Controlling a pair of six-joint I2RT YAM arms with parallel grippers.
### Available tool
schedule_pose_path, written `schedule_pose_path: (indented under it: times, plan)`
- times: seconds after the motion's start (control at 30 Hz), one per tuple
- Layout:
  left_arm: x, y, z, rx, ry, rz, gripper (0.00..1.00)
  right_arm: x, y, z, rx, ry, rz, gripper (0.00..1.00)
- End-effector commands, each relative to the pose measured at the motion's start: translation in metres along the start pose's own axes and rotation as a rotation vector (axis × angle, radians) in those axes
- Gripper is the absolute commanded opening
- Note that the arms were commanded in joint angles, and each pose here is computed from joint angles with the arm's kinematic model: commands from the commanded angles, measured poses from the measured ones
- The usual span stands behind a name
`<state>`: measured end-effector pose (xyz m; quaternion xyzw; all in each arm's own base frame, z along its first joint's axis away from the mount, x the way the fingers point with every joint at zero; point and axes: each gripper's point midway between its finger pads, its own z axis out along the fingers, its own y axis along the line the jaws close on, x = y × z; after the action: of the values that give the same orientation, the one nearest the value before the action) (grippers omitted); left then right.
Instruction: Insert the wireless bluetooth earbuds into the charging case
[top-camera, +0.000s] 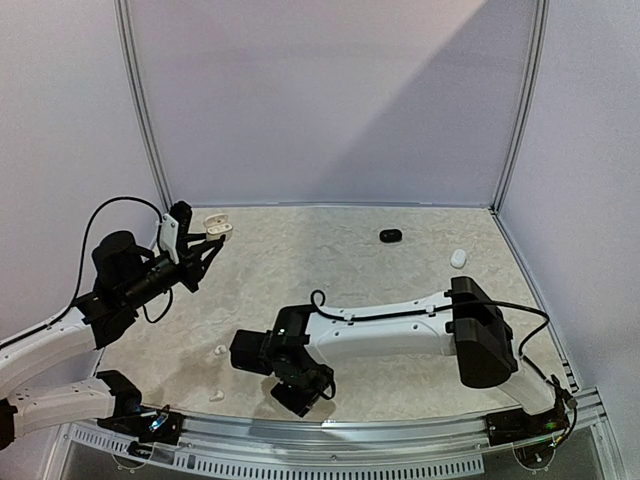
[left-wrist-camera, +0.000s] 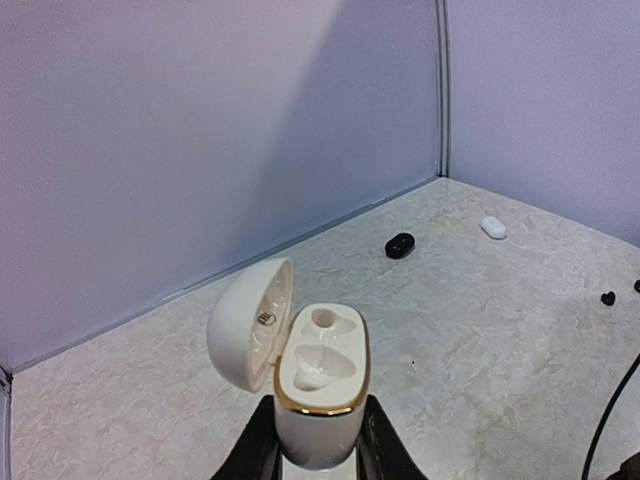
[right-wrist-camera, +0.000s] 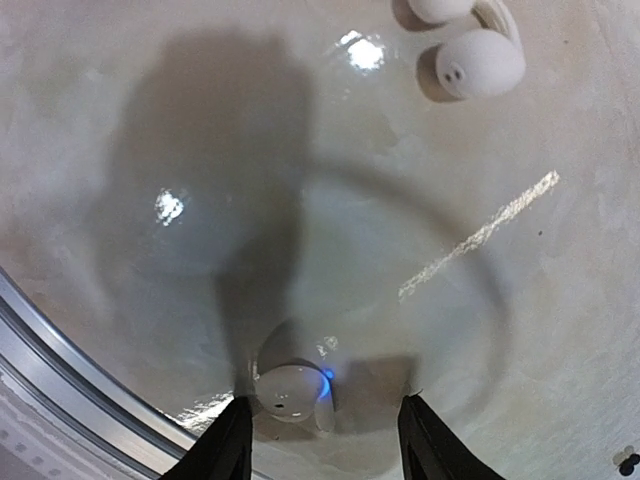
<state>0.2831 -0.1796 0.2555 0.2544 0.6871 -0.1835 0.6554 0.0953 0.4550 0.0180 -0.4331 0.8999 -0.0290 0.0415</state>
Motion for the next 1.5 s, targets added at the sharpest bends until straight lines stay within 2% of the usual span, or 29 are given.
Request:
schedule_pose_path:
  times: [0.0,0.57,0.97,1.1,1.27,1.4,1.47]
  plan:
    - [0.002,-0.001,0.0,0.003,0.009,0.019,0.0,-0.014,0.013,0.006,-0.084,-0.023,-0.09,0.5]
    - [0.006,0.001,-0.001,-0.001,0.019,0.031,0.0,-0.015,0.006,0.025,-0.052,0.03,-0.221,0.33]
    - [0.01,0.0,-0.001,0.006,0.028,0.029,0.0,-0.025,0.008,0.015,-0.061,0.001,-0.239,0.11]
    - [0.01,-0.001,-0.001,0.012,0.033,0.028,0.0,-0.035,-0.001,0.004,-0.063,-0.03,-0.201,0.03]
    - [0.001,-0.011,0.0,0.069,-0.002,0.022,0.0,-0.068,-0.048,-0.05,-0.009,-0.188,-0.07,0.0]
    - [-0.016,-0.032,0.0,0.199,-0.067,0.017,0.0,-0.107,-0.093,-0.126,0.013,-0.445,0.059,0.0]
    - [-0.024,-0.041,0.0,0.26,-0.097,0.012,0.0,-0.126,-0.108,-0.184,0.007,-0.652,0.114,0.0]
